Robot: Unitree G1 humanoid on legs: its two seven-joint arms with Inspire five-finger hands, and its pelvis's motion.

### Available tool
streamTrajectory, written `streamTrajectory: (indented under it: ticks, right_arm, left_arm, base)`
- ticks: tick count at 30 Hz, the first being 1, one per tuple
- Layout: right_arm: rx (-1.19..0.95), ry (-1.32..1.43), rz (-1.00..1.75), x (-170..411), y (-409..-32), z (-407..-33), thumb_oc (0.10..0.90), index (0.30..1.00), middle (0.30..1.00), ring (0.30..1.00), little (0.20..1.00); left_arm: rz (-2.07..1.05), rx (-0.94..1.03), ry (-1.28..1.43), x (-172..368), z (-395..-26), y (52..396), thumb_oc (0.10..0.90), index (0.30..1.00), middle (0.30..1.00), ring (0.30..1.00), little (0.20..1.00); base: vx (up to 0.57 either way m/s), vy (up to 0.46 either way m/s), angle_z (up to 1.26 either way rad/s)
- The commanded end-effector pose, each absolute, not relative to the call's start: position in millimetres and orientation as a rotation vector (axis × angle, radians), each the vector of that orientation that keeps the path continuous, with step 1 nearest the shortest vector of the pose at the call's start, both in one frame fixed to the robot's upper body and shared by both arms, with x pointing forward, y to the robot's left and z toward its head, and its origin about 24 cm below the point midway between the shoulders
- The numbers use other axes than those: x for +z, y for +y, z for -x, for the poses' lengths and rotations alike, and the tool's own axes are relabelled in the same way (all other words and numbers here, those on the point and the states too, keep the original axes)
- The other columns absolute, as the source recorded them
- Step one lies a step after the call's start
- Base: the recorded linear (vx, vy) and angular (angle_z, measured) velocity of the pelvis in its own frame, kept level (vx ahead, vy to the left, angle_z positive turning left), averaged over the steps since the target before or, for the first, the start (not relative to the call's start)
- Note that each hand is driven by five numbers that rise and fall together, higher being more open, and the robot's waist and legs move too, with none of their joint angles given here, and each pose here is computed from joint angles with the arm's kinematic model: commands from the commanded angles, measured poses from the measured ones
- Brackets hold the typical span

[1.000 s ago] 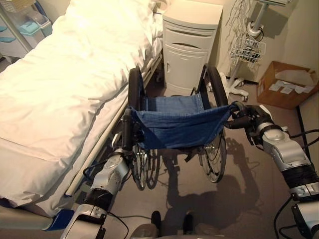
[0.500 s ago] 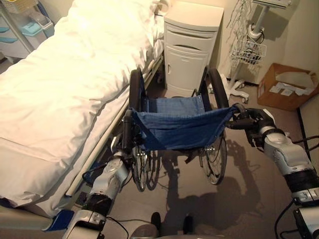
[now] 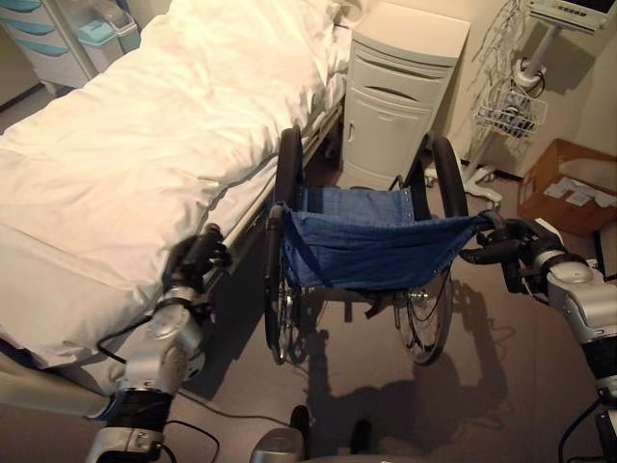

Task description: Push the wheelchair next to the bed

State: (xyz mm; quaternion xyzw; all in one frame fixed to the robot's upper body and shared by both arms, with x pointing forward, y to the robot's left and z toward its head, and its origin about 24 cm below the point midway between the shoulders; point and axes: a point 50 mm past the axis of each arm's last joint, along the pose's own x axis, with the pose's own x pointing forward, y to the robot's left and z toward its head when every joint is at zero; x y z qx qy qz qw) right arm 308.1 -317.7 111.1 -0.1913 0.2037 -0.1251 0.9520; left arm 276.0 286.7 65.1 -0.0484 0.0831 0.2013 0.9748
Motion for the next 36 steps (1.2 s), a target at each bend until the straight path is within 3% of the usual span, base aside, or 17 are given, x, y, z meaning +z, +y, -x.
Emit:
streamTrajectory:
  ticks: [1,9,15,29,36]
  right_arm:
    - [-0.657,0.219,0.648,191.3,-386.5,-291.5,0.8,0.9,0.9,0.9,0.9]
    - [-0.768,0.134,0.864,213.8,-394.9,-280.1,0.8,0.9,0.9,0.9,0.9]
    - [-0.698,0.12,1.12,227.7,-393.9,-279.8,0.8,0.9,0.9,0.9,0.9]
    - [-0.682,0.184,1.271,214.5,-390.7,-276.1,0.8,0.9,0.9,0.9,0.9]
    - [-0.75,0.213,1.07,202.2,-395.4,-272.1,0.8,0.9,0.9,0.9,0.9]
  left_arm:
    - [0.029,0.338,-0.075,111.8,-283.4,280.6,0.8,0.9,0.9,0.9,0.9]
    - [0.034,0.347,-0.052,103.5,-276.5,285.8,0.8,0.9,0.9,0.9,0.9]
    - [0.039,0.341,-0.038,100.6,-275.2,286.9,0.8,0.9,0.9,0.9,0.9]
    - [0.041,0.329,-0.021,97.4,-272.8,284.7,0.8,0.9,0.9,0.9,0.9]
    - [0.043,0.326,-0.021,97.4,-273.9,283.4,0.8,0.9,0.9,0.9,0.9]
  base:
    - [-0.01,0.002,0.07]
    - [-0.01,0.0,0.03]
    - [0.0,-0.001,0.01]
    - [0.0,-0.006,-0.03]
    - [0.0,0.0,0.0]
